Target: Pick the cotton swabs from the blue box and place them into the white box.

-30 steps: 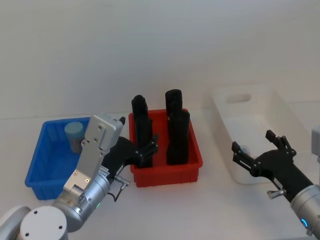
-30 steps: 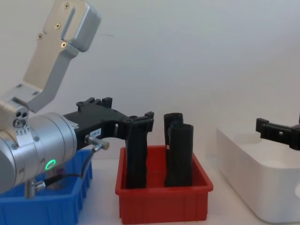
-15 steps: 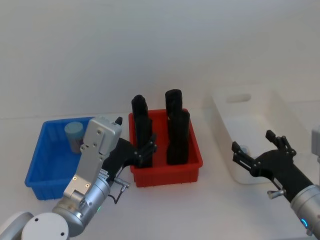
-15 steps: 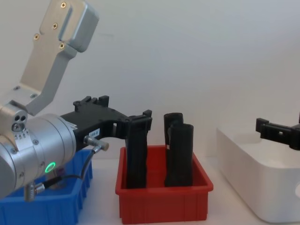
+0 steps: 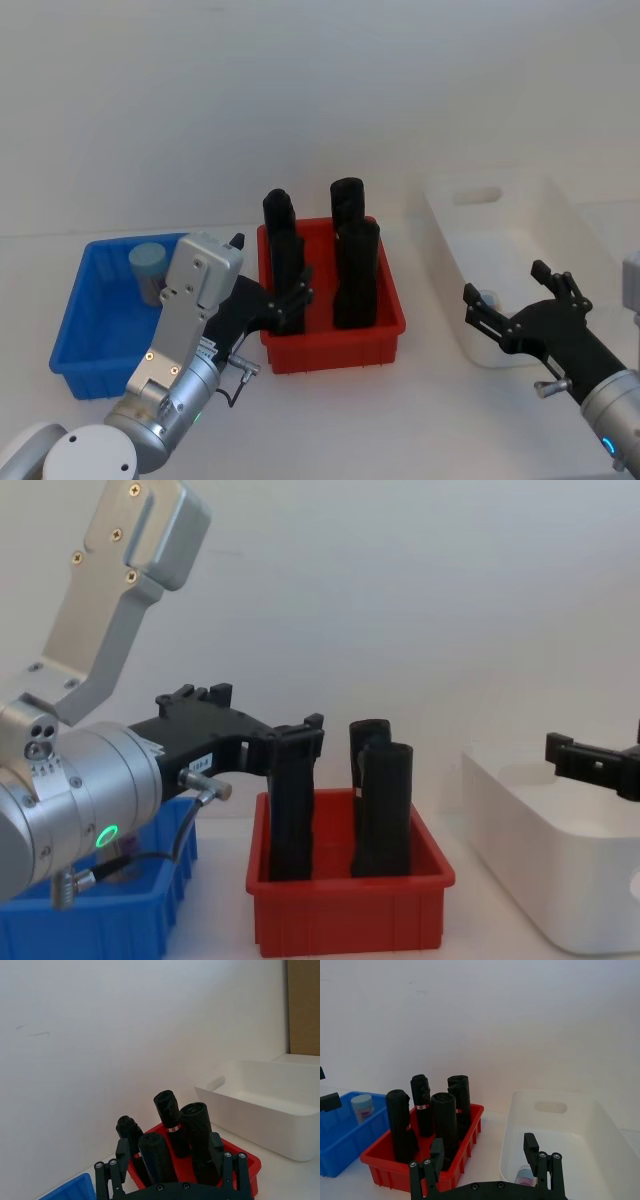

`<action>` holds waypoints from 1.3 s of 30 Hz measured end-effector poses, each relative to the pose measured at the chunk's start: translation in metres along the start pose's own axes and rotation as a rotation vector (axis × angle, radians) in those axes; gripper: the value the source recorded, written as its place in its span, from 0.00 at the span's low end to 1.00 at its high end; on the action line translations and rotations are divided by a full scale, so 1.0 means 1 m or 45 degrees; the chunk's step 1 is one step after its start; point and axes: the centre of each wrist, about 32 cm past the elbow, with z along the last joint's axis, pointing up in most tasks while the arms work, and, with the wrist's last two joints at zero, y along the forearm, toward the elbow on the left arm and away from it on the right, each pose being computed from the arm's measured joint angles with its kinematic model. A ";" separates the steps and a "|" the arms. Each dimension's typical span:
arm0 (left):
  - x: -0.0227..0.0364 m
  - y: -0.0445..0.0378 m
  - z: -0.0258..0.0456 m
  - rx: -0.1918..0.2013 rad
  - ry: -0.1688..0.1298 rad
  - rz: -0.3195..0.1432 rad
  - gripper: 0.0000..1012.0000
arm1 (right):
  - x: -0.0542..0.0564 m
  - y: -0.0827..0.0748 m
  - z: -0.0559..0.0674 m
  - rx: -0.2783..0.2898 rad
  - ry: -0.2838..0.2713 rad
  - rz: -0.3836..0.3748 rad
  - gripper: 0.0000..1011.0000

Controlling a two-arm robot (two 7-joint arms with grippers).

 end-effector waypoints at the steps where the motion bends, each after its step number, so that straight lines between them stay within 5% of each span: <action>1: 0.0001 0.0000 0.0000 0.000 0.000 0.000 0.99 | 0.000 0.000 0.000 -0.001 -0.002 0.000 0.99; 18: 0.0001 0.0000 -0.0002 0.001 0.001 0.000 0.99 | 0.010 0.024 -0.008 -0.038 -0.087 0.036 0.99; 39: 0.0001 0.0000 -0.0002 0.001 0.000 0.000 0.99 | 0.024 0.104 -0.024 -0.033 -0.117 0.239 0.99</action>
